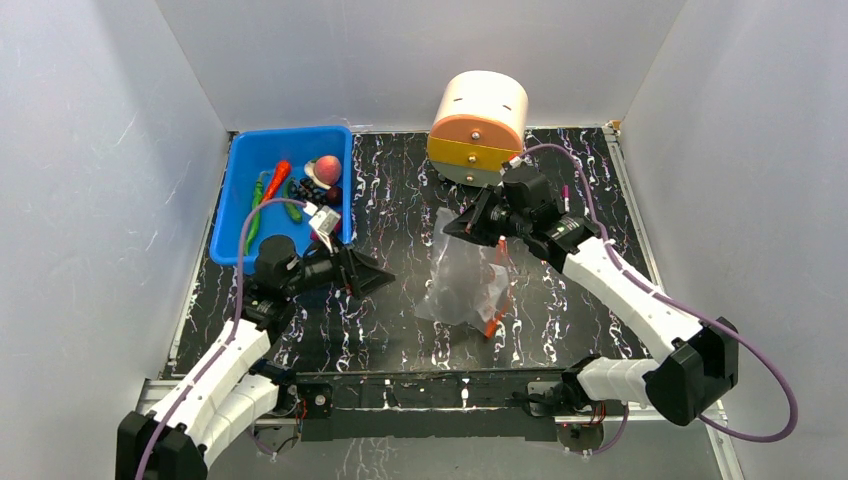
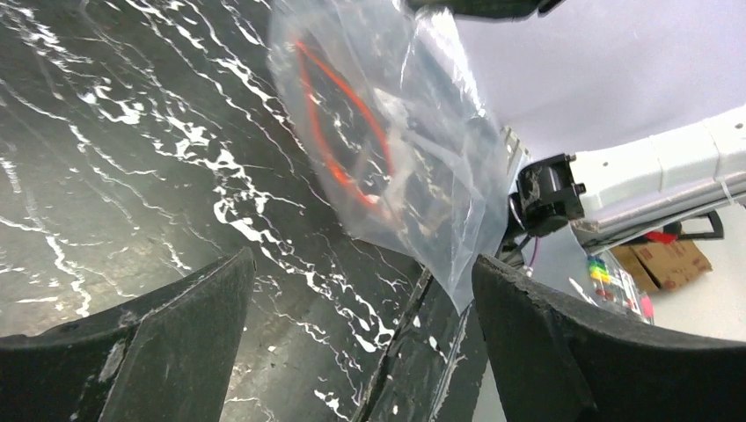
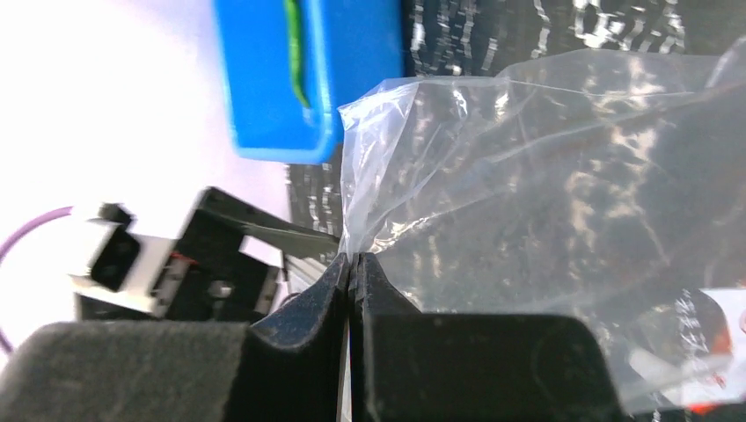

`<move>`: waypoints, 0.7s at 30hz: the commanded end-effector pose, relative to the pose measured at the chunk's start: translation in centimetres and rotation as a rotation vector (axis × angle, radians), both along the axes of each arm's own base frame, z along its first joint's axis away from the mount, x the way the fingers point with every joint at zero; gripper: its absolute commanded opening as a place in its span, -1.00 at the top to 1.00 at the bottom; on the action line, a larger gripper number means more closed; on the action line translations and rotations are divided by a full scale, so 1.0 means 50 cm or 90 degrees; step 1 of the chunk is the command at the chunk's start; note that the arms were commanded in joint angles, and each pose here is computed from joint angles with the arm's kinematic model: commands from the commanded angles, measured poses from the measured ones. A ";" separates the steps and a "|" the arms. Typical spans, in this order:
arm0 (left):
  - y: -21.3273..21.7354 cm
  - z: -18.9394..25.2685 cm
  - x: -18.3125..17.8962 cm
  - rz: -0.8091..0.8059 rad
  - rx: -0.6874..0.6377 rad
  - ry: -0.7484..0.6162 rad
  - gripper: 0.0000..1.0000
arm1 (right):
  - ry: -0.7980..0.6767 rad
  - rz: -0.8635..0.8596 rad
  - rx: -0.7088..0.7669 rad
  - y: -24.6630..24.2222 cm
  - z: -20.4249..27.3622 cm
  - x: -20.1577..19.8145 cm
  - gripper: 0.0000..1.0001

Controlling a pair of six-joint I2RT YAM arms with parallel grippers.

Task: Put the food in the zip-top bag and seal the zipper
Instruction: Pick up the zipper food storage bag at the center of the board.

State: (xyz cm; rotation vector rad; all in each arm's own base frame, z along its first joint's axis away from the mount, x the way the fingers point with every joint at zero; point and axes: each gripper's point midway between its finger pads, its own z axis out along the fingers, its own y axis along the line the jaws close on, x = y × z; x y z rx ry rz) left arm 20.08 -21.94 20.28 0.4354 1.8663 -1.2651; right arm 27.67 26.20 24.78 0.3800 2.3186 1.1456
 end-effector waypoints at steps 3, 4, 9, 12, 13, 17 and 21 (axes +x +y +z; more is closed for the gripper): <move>-0.078 0.044 -0.030 -0.085 0.006 -0.123 -0.85 | -0.099 -0.045 0.241 0.025 0.228 0.008 1.00; -0.085 0.045 -0.027 -0.084 0.014 -0.128 -0.85 | -0.105 -0.067 0.267 0.015 0.246 0.008 1.00; -0.112 0.064 -0.030 -0.093 -0.015 -0.149 -0.86 | -0.123 -0.132 0.295 -0.015 0.270 0.019 1.00; -0.119 0.057 -0.013 -0.072 -0.002 -0.153 -0.87 | -0.112 -0.161 0.306 -0.027 0.266 0.023 1.00; -0.116 0.050 0.005 -0.044 0.015 -0.150 -0.85 | -0.111 -0.164 0.315 -0.028 0.267 0.020 1.00; -0.092 0.047 0.046 0.036 0.063 -0.167 -0.65 | -0.104 -0.167 0.316 -0.033 0.255 0.014 1.00; -0.084 0.058 0.046 0.043 0.067 -0.195 -0.21 | -0.096 -0.169 0.320 -0.034 0.242 0.010 1.00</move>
